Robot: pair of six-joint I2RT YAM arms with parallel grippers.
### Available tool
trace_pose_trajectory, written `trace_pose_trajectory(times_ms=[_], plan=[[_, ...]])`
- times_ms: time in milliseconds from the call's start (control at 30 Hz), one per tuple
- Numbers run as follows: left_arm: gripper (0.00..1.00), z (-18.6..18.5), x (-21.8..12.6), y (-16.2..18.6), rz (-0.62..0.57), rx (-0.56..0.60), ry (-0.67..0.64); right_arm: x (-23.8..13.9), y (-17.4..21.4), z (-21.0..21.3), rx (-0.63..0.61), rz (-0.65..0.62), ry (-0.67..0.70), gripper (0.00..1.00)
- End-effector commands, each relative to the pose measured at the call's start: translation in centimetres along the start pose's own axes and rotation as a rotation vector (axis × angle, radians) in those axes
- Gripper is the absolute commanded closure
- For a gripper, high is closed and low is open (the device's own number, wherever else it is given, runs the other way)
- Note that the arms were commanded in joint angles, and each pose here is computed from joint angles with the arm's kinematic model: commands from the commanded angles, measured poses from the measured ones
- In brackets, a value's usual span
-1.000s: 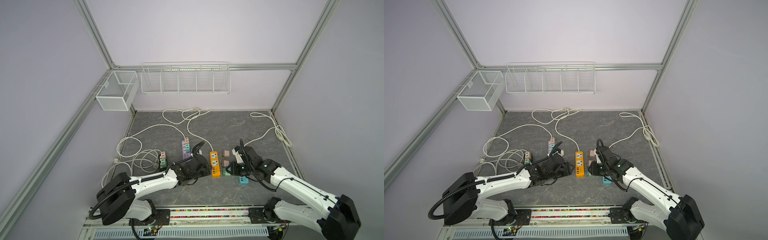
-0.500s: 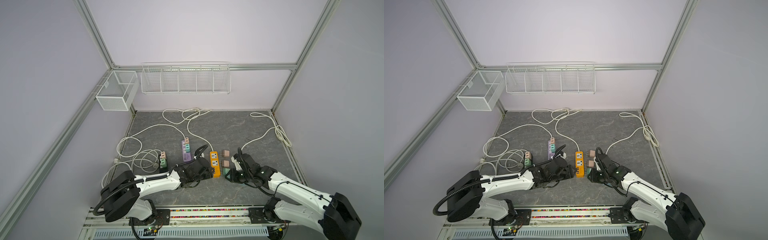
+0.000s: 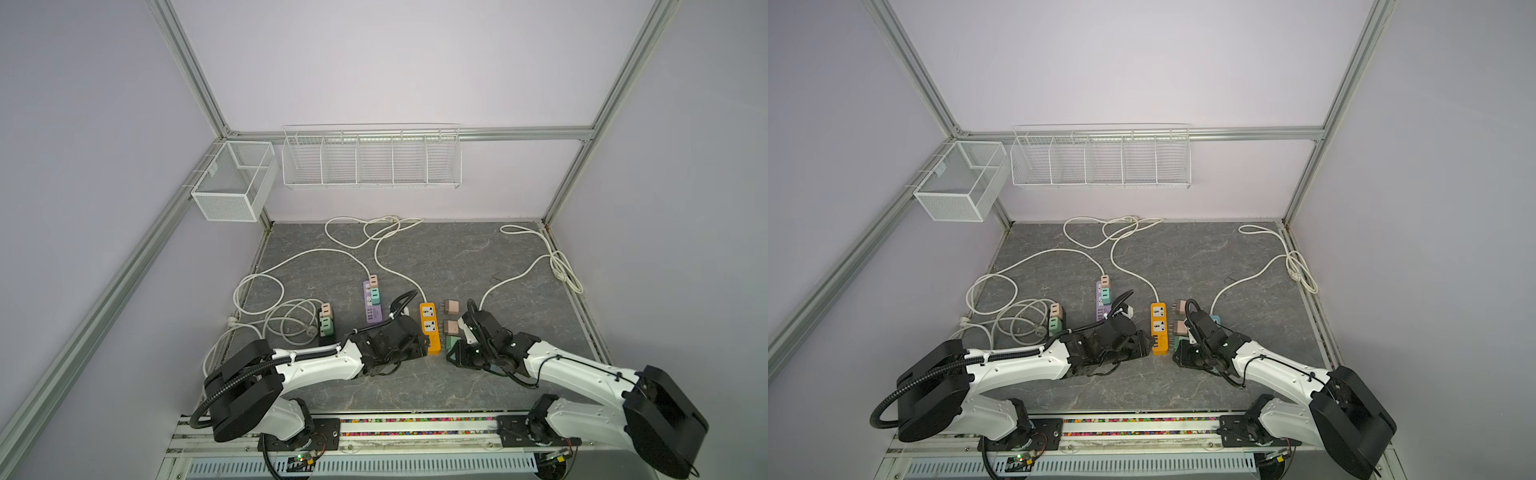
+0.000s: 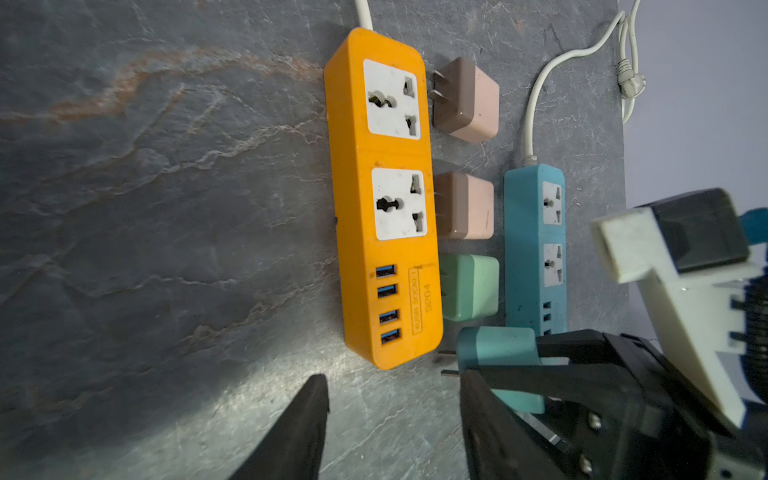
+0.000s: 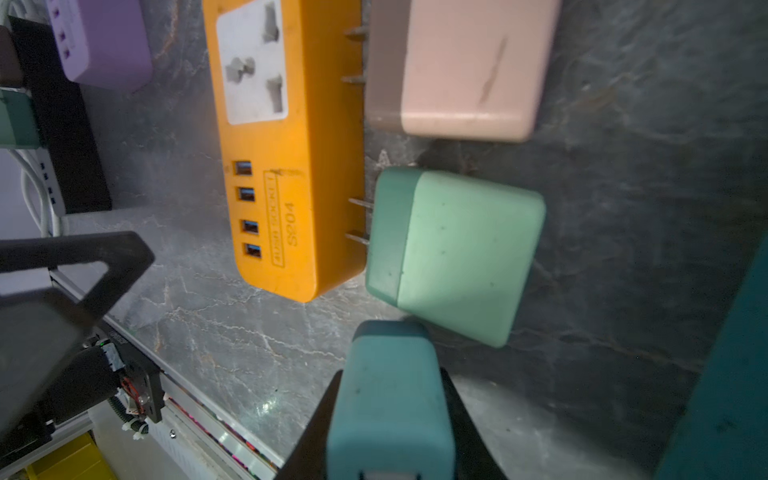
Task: Pull the plug off the socket
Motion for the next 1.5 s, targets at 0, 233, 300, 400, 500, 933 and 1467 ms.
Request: trace_pose_trajectory(times_ms=[0,233,300,400,500,933,1467], plan=[[0.47,-0.6,0.2,-0.4,-0.019,-0.01,0.001,0.6,0.2,-0.2,0.017,0.001,0.0,0.77],[0.45,-0.7,-0.1,-0.7,-0.022,-0.003,-0.01,1.0,0.2,-0.6,0.022,0.008,0.041,0.7],[0.45,-0.7,-0.1,-0.7,-0.023,-0.002,-0.014,0.9,0.1,-0.6,0.021,0.004,0.048,0.66],[0.44,-0.8,-0.1,-0.7,-0.024,-0.002,-0.015,0.7,0.1,-0.7,0.025,-0.002,0.075,0.61],[0.44,-0.8,-0.2,-0.8,-0.024,0.002,-0.019,0.5,0.1,-0.9,0.024,-0.008,0.095,0.54],[0.42,-0.8,-1.3,-1.4,-0.051,0.026,-0.055,-1.7,0.0,-0.4,-0.011,-0.058,0.126,0.27],[0.34,2.4,-5.5,-5.1,-0.157,0.127,-0.255,-5.3,-2.3,4.8,-0.303,-0.232,0.019,0.08]])
Point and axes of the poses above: each gripper's point midway between its finger pads, its own x axis out along the fingers, its own z axis along the line the jaws close on, y = z × x, the point moved 10 cm from there along -x, back along the fingers, and after that the axes turned 12 degrees about x, right-handed, at the moved point
